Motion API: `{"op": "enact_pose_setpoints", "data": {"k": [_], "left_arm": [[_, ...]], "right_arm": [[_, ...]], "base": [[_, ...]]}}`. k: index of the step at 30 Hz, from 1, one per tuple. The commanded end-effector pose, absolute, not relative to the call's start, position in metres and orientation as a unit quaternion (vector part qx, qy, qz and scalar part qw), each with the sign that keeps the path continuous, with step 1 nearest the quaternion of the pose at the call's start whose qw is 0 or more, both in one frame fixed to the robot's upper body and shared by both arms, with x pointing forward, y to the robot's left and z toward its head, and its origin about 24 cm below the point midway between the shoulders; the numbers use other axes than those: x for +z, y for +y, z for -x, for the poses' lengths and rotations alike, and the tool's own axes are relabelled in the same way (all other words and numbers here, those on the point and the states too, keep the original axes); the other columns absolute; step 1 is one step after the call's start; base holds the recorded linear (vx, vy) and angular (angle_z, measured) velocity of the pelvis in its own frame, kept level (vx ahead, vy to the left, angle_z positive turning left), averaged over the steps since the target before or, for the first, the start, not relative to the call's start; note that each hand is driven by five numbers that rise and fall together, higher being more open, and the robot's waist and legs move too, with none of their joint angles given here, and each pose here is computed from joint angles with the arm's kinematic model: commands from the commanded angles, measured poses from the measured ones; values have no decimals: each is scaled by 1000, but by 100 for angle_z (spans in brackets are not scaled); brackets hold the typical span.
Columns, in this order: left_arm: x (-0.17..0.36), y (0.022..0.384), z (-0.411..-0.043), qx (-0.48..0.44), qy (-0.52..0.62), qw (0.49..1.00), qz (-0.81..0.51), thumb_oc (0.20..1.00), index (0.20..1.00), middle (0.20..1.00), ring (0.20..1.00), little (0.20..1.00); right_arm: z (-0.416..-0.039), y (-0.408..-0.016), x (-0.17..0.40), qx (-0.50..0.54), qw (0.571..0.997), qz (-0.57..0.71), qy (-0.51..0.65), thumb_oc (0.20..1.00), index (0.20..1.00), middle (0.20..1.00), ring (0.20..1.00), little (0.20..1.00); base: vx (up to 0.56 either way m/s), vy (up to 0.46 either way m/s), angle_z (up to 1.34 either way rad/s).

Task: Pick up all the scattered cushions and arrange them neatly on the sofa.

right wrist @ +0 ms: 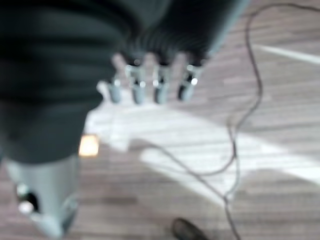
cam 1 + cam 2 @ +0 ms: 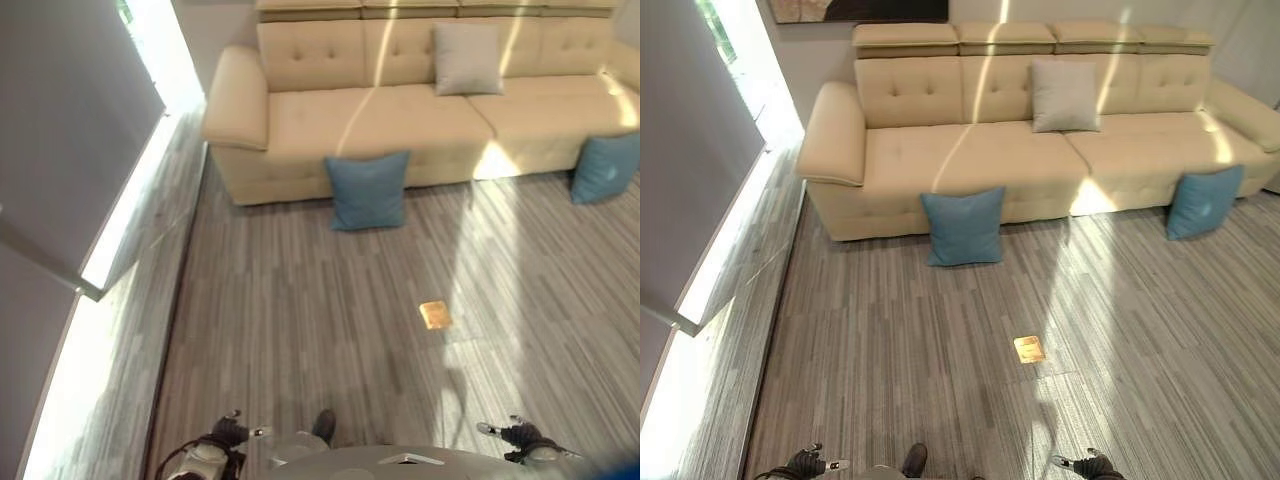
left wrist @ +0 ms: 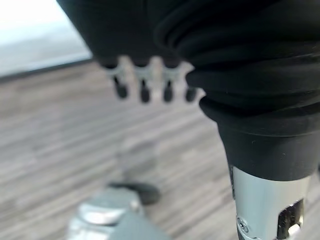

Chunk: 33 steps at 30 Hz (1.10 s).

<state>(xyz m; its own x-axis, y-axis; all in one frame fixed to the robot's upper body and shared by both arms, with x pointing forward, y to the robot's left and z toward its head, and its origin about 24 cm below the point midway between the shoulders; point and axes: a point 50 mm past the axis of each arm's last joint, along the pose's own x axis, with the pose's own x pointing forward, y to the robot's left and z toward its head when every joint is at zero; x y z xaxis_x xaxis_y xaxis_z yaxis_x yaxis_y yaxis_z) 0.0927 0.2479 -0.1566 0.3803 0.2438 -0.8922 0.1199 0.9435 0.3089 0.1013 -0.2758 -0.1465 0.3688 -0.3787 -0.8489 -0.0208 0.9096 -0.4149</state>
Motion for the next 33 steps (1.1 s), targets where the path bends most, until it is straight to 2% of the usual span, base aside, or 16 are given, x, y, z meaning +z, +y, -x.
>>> {"op": "enact_pose_setpoints", "data": {"k": [1, 6, 9, 14, 20, 25, 33], "left_arm": [[-153, 245, -112, 44, 534, 828, -166, 1000, 1000, 1000, 1000, 1000], [-152, 252, -107, 45, 539, 822, -178, 1000, 1000, 1000, 1000, 1000], [-146, 258, -123, 48, 516, 833, -195, 1000, 1000, 1000, 1000, 1000], [-147, 257, -120, 60, 516, 835, -179, 1000, 1000, 1000, 1000, 1000], [-146, 264, -114, 72, 523, 829, -185, 1000, 1000, 1000, 1000, 1000], [-139, 264, -135, 80, 495, 844, -188, 1000, 1000, 1000, 1000, 1000], [-142, 254, -137, 60, 494, 849, -178, 1000, 1000, 1000, 1000, 1000]], "right_arm": [[-115, -283, -139, -107, 819, 214, 521, 1000, 1000, 1000, 1000, 1000], [-120, -277, -140, -87, 818, 225, 522, 1000, 1000, 1000, 1000, 1000], [-134, -268, -138, -70, 825, 234, 509, 1000, 1000, 1000, 1000, 1000], [-151, -256, -135, -44, 836, 251, 487, 1000, 1000, 1000, 1000, 1000], [-144, -252, -139, -38, 833, 249, 493, 1000, 1000, 1000, 1000, 1000], [-149, -253, -137, -56, 840, 239, 483, 1000, 1000, 1000, 1000, 1000], [-149, -261, -134, -68, 844, 232, 480, 1000, 1000, 1000, 1000, 1000]], "base": [[11, 132, 13], [66, 218, -7], [46, 247, -74], [364, -46, -27], [360, -139, 21], [230, -126, 54], [206, 110, 10]]}}
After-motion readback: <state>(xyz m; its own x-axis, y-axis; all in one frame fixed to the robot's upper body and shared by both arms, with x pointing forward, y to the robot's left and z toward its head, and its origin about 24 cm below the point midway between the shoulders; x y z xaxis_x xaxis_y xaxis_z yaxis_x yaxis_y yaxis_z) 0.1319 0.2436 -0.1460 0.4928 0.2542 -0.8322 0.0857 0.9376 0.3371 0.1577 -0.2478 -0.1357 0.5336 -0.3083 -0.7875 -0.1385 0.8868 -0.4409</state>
